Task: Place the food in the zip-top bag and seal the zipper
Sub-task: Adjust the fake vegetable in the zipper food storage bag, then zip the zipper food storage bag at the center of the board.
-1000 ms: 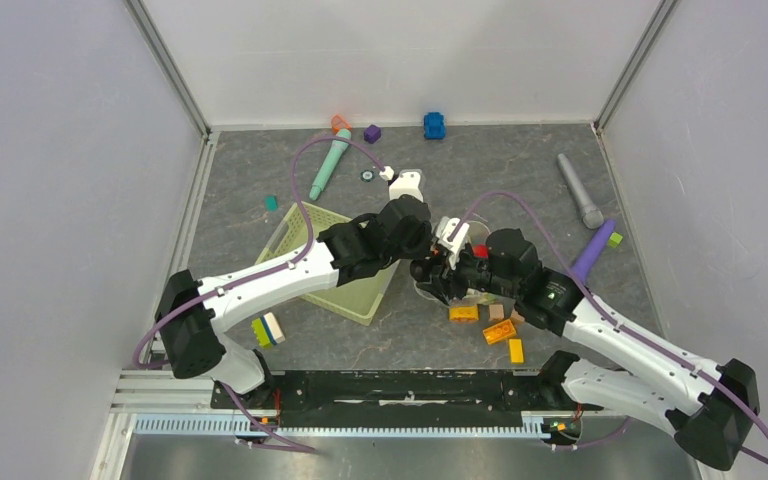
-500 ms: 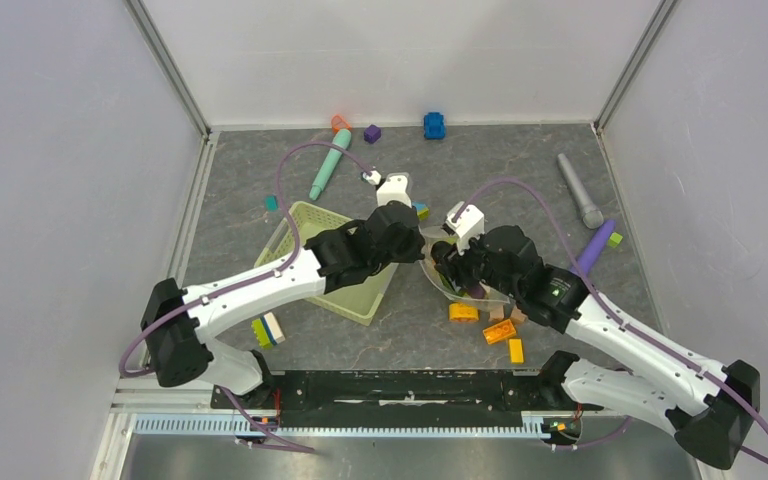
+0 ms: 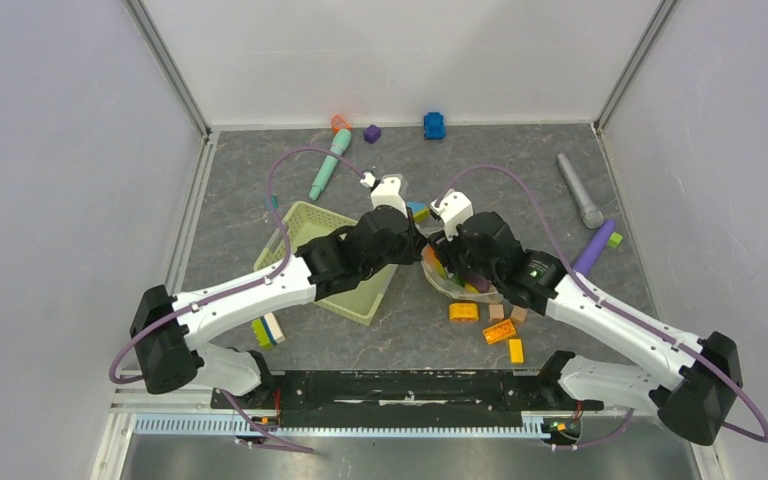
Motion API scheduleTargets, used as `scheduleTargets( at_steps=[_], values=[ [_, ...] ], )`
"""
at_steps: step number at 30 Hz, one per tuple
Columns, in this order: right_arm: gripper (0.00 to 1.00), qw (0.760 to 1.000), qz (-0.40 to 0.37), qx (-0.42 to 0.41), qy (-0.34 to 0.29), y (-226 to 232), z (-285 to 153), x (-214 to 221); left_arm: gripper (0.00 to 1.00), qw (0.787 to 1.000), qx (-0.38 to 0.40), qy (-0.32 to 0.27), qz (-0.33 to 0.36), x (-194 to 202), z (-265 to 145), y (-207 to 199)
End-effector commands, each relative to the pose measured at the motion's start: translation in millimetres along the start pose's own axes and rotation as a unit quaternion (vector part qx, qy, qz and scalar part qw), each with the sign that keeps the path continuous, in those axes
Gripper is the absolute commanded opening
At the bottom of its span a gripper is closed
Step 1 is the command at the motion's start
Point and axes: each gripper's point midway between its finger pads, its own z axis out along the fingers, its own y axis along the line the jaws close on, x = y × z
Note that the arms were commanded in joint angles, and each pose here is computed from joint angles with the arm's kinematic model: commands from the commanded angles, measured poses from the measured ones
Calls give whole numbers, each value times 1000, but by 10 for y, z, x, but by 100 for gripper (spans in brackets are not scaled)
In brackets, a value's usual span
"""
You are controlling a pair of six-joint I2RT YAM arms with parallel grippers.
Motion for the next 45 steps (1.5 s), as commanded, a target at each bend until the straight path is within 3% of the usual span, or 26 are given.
scheduleTargets(
  at_steps=[1,7,9,13,17,24,29,35,39,42,45],
  values=[
    [21,997,18,79,12,-244,32,-51,2,996,57,-63,-41,-397,-181,-262],
    [24,989,29,143,26,-446,-4,4,2,994,67,-75,-43,-425,-248,-246],
    [31,990,28,137,25,-431,-14,1,2,994,64,-81,-44,-433,-256,-218],
    [43,996,10,84,10,-291,-50,-90,2,994,46,-85,-48,-419,-223,-143],
    [66,1000,-8,14,-15,-88,-128,-230,2,995,37,-83,-51,-392,-176,-121],
    [78,995,-38,-54,-81,69,-404,-548,2,995,20,-76,-54,-369,-115,-96],
    [83,992,-37,-53,-107,37,-557,-680,2,995,16,-80,-55,-386,-117,-80],
    [88,988,-2,131,-84,-643,-799,-559,3,996,6,-82,-44,-387,-109,-43],
    [89,989,-7,130,-63,-641,-739,-449,3,996,8,-81,-39,-390,-101,-57],
    [87,988,-15,154,-28,-706,-623,-315,3,996,8,-81,-37,-390,-95,-54],
    [77,986,-9,166,-3,-807,-492,-212,5,996,6,-81,-34,-386,-85,-53]
  ],
)
